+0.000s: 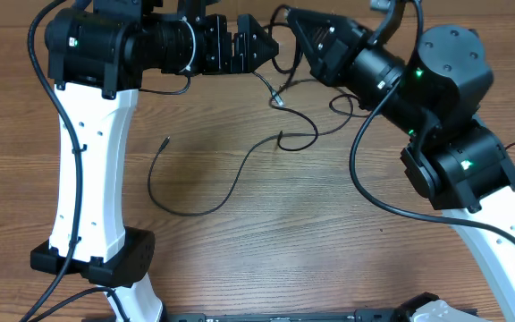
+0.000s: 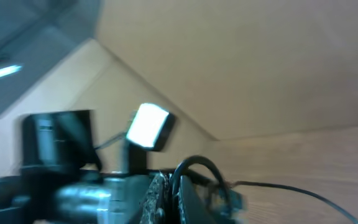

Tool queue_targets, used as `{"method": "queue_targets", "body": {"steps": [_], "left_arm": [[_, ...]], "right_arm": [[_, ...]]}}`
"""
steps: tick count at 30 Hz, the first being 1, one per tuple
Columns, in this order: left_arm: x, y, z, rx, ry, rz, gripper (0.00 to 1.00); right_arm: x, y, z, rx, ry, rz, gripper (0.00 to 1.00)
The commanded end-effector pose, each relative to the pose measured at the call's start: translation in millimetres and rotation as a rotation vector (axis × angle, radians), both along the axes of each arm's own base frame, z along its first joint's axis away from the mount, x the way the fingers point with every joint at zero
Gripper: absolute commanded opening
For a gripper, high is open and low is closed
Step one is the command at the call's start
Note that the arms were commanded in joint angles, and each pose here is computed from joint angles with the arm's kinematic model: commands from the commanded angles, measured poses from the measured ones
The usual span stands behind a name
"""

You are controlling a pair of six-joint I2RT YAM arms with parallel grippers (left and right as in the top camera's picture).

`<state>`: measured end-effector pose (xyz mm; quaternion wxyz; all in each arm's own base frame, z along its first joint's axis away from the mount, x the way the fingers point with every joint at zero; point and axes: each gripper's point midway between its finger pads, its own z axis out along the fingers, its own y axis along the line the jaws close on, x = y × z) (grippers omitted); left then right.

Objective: Untangle cables

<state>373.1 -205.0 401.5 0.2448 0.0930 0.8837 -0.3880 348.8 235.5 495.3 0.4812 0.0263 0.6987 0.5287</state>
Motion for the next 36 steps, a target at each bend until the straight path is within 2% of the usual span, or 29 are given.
{"method": "queue_targets", "body": {"steps": [1, 11, 18, 21, 24, 29, 30, 31, 32, 33, 35, 36], "left_arm": [[0.4, -0.4, -2.8, 0.05, -0.017, 0.03, 1.0], [10.5, 10.5, -18.6, 0.169, -0.024, 0.112, 1.0], [23.3, 23.9, -63.6, 0.298, 0.088, 0.164, 0.98], [33.6, 25.9, -88.1, 0.345, 0.139, 0.17, 0.95], [40.7, 26.1, -104.7, 0.369, 0.174, 0.172, 0.87], [39.8, 16.2, -99.6, 0.323, 0.164, 0.135, 0.82], [37.6, 13.9, -96.2, 0.313, 0.152, 0.116, 0.82], [34.7, 11.8, -93.3, 0.303, 0.146, 0.098, 0.82], [30.7, 9.5, -90.3, 0.29, 0.145, 0.077, 0.83], [26.0, 6.7, -86.9, 0.273, 0.144, 0.054, 0.86], [16.0, 3.4, -82.6, 0.25, 0.159, 0.023, 0.88], [12.1, 4.5, -82.7, 0.253, 0.171, 0.022, 0.88]], "right_arm": [[-16.1, 7.6, 27.2, 0.106, -0.005, 0.097, 0.04], [-33.3, 15.1, 51.6, 0.19, -0.045, 0.204, 0.04], [-44.5, 6.5, 75.3, 0.224, -0.13, 0.202, 0.04], [-51.0, -3.3, 87.2, 0.237, -0.171, 0.189, 0.04], [-54.8, -14.7, 92.0, 0.236, -0.183, 0.166, 0.04], [-44.5, -22.6, 63.1, 0.143, -0.102, 0.118, 0.04], [-41.9, -22.5, 53.2, 0.112, -0.077, 0.111, 0.07], [-39.1, -22.2, 40.3, 0.064, -0.057, 0.104, 0.19], [-36.1, -21.8, 27.7, 0.018, -0.038, 0.096, 0.39], [-33.8, -21.6, 12.8, -0.035, -0.012, 0.091, 0.51], [-28.7, -22.0, -14.8, -0.115, 0.05, 0.081, 0.69], [-26.1, -22.6, -28.7, -0.142, 0.097, 0.075, 0.74]]}}
